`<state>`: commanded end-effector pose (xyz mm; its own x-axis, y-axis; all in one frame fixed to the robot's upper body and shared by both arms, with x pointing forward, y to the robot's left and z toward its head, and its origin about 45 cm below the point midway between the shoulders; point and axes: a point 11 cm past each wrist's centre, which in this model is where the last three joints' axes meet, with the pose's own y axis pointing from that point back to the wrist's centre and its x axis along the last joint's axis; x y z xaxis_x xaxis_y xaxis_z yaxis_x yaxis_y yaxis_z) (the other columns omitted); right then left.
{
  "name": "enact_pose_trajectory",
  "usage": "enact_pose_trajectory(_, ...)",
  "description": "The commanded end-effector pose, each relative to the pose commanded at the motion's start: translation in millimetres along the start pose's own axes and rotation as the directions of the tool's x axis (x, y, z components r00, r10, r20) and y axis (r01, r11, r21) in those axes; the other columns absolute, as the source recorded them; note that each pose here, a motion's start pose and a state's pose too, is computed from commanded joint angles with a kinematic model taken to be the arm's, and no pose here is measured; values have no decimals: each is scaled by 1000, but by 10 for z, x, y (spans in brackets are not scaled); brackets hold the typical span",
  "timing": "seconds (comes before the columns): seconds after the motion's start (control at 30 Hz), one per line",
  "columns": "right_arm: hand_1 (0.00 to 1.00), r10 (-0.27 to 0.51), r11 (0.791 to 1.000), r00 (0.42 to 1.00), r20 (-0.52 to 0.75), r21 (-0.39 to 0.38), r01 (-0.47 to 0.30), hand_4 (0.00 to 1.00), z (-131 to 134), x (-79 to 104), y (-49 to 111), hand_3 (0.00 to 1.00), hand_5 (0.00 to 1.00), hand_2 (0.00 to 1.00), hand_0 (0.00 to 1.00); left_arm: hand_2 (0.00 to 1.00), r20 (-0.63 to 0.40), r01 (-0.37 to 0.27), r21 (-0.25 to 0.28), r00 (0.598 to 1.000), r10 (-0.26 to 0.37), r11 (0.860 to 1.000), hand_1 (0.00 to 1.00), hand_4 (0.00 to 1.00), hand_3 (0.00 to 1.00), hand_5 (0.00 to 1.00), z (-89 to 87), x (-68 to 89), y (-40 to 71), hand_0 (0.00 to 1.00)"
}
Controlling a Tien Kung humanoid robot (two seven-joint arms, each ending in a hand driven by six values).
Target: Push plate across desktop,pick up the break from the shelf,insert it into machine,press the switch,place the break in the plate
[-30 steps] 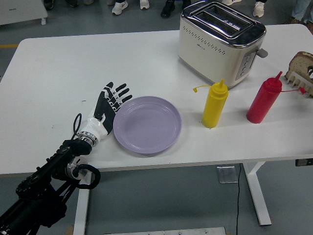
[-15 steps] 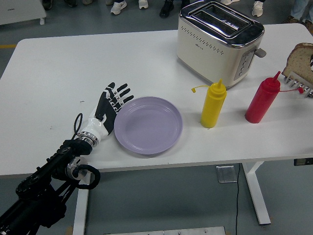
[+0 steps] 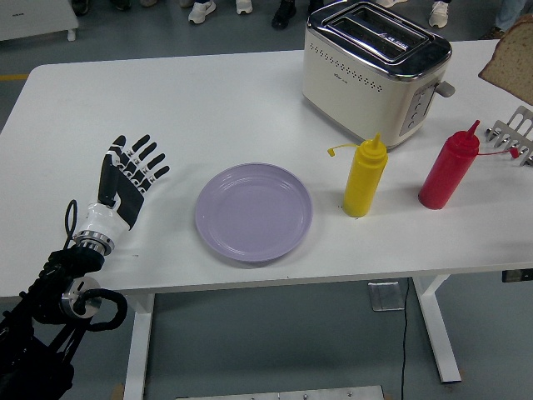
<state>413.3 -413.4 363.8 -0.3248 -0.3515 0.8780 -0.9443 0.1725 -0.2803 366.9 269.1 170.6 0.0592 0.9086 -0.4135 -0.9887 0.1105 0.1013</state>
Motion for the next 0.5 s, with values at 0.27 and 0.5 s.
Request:
enact_pose_trajectory(0.27,384,107,994,993,48,27,-108,316,-230,327,-123,476,2,435,359,907,-73,-66,-116,996,58,991,856,630,863,998,454,301,216,802)
enact_pose_trajectory(0.5,375,161,986,977,141,18,-165,304,-414,495,-250,472,2,431,358,907,-104,-136,-184,988,118,974,856,630,863,998,723,589,381,800)
